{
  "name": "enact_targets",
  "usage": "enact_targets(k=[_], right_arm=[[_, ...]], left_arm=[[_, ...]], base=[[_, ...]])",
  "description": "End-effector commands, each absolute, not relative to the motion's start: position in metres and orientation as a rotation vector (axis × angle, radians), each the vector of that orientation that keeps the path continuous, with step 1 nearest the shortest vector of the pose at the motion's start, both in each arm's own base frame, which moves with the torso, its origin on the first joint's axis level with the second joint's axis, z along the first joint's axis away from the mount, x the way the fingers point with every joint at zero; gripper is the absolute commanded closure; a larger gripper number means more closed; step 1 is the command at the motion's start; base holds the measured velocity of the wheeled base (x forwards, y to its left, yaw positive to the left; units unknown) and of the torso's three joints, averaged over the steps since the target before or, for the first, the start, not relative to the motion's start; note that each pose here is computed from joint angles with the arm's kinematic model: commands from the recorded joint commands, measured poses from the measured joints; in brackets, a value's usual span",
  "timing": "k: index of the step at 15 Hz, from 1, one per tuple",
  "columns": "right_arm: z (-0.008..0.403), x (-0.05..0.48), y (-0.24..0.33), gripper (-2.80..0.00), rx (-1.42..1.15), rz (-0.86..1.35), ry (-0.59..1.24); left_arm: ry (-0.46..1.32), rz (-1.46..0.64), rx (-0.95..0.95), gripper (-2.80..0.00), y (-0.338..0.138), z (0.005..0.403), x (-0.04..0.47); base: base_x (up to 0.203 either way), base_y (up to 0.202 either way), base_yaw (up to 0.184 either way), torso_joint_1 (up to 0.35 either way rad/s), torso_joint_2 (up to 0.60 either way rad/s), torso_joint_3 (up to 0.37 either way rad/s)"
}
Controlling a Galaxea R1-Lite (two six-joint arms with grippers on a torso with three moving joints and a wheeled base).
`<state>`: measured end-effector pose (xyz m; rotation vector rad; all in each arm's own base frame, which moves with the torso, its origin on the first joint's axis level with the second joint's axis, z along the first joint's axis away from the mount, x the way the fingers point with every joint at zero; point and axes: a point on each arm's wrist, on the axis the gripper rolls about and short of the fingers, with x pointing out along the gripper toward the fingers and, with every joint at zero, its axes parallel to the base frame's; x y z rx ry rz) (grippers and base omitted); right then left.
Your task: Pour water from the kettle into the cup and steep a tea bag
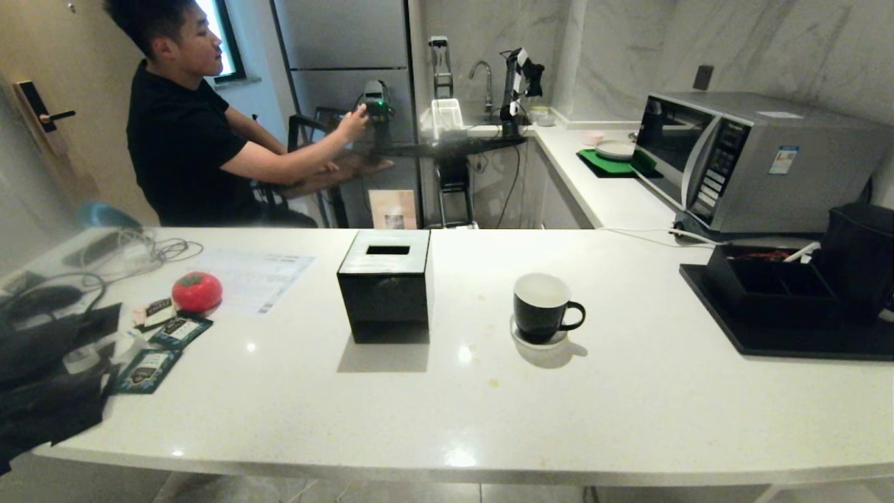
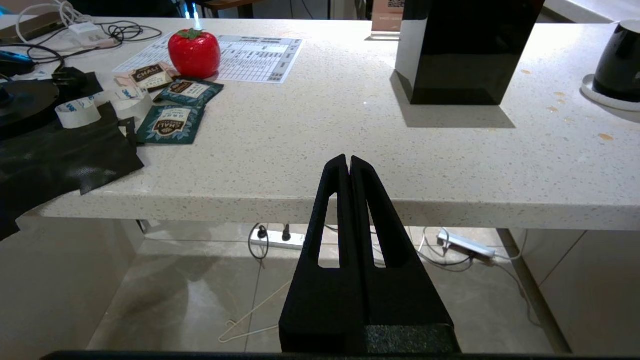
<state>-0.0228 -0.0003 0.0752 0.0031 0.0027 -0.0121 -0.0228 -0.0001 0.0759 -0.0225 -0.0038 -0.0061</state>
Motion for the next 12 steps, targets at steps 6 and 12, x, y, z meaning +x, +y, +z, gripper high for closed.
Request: enact_targets(k=[6, 12], right_arm=[[0.0752, -0.0227, -0.0003, 0.0, 0.0, -0.012, 0.004], [0.0752, -0.0227, -0.0004, 0.0, -0.006, -0.017, 0.005]], left_arm=[[-0.001, -0.006, -0.023, 0.0, -0.0001, 0.076, -0.0226], [-0.002, -0.006, -0.023, 0.0, -0.0001, 0.076, -0.0226]], base=[[0.0, 0.0, 0.0, 0.0, 0.0, 0.0], [0.0, 0.0, 0.0, 0.0, 0.0, 0.0]])
